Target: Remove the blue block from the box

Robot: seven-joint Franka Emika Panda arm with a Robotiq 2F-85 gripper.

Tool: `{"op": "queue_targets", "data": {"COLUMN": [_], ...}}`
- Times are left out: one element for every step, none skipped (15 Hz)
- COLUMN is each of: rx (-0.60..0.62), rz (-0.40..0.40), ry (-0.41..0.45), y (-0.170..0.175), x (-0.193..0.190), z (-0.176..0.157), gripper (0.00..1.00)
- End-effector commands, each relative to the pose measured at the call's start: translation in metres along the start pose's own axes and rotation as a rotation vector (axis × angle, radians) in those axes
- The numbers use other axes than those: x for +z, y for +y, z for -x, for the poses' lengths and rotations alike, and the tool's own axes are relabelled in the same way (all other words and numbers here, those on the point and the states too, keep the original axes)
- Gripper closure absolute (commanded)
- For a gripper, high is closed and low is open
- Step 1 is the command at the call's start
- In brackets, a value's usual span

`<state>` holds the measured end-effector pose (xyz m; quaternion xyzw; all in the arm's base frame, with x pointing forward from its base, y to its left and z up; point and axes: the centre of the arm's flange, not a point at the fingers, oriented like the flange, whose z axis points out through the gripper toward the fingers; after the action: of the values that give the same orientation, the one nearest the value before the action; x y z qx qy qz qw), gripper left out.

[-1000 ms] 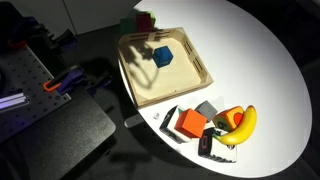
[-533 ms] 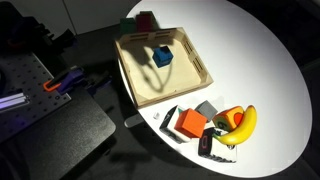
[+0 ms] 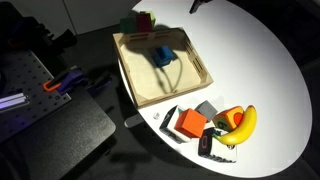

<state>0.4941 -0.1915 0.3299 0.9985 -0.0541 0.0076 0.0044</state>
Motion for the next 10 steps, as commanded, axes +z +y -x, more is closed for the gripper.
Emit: {"op": "queue_targets", "data": {"rx": [0.003, 0.002, 0.001, -0.001, -0.003, -0.003, -0.003, -0.003, -0.003, 0.007], "rz": [0.001, 0.0, 0.0, 0.0, 0.0, 0.0, 0.0, 0.0, -0.007, -0.002], "ry": [-0.003, -0.006, -0.007, -0.006, -0.006, -0.006, -0.006, -0.006, -0.013, -0.012], "y": [0.0018, 0.0014, 0.0009, -0.0005, -0.0013, -0.0013, -0.0013, -0.0015, -0.0001, 0.0017], "x": [0.0019, 0.0035, 0.0038, 0.0037, 0.0038, 0.0038, 0.0038, 0.0038, 0.0063, 0.0103], "z": [-0.0008, -0.0007, -0.0007, -0.001, -0.0013, -0.0012, -0.0013, -0.0013, -0.0035, -0.0065], "gripper": [0.0, 0.0, 0.0, 0.0, 0.0, 0.0, 0.0, 0.0, 0.0, 0.0]}}
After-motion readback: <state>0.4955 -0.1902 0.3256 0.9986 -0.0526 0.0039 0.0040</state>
